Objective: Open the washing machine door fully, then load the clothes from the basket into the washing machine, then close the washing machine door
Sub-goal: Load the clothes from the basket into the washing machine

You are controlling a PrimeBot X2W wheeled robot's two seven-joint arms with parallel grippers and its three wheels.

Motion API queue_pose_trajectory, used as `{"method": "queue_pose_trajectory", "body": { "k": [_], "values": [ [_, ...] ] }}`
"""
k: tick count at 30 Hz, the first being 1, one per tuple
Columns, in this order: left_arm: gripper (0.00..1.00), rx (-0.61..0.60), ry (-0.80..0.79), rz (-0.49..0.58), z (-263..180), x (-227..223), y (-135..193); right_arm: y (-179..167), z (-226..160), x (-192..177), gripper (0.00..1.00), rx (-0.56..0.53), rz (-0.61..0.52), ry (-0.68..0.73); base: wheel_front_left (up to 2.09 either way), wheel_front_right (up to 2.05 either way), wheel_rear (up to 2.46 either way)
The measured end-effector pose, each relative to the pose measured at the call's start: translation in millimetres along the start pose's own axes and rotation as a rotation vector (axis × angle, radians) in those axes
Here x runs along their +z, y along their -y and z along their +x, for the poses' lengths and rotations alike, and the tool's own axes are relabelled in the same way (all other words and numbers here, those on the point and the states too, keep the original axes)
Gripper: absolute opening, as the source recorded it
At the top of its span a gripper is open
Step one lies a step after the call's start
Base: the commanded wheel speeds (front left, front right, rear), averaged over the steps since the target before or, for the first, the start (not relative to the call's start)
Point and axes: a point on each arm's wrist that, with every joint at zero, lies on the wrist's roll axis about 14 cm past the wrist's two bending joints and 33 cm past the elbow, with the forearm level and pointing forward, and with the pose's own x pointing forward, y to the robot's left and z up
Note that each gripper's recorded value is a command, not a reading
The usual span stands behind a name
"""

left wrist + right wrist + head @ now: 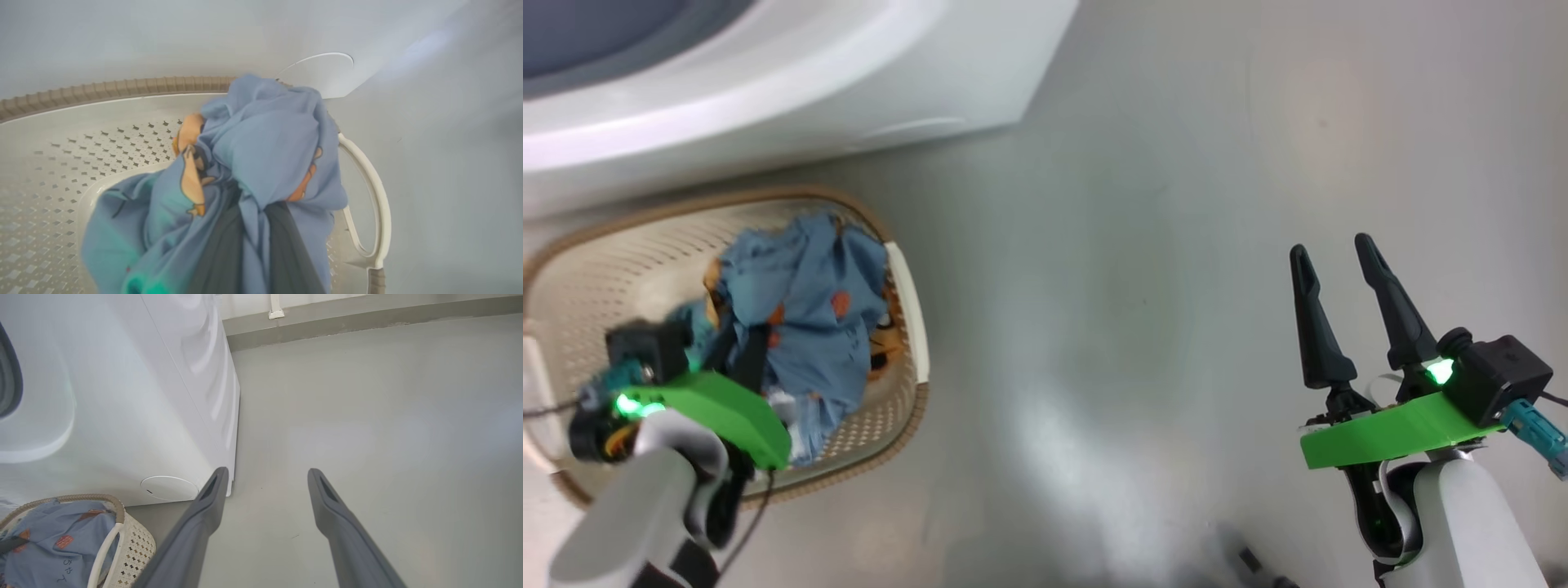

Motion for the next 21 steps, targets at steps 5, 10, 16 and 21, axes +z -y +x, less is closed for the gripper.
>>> {"method": "queue_pose_trajectory", "body": {
  "k": [5, 10, 16, 21],
  "values": [
    [0.0, 0.02, 0.092, -0.015, -26, 22, 9, -14, -2, 13, 1.0, 0.035, 0.009, 0.03, 0.0, 0.0, 0.0],
    [0.0, 0.044, 0.211, -0.011, -48, 57, 12, -29, -2, 27, 1.0, 0.075, 0.014, 0.064, 0.0, 0.0, 0.0],
    [0.0, 0.076, 0.334, -0.04, -79, 86, 16, -41, -10, 36, 1.0, 0.108, 0.019, 0.078, 0.0, 0.0, 0.0],
    [0.0, 0.097, 0.422, -0.026, -106, 106, 19, -50, -16, 47, 1.0, 0.131, 0.025, 0.103, 0.0, 0.0, 0.0]
  ]
}}
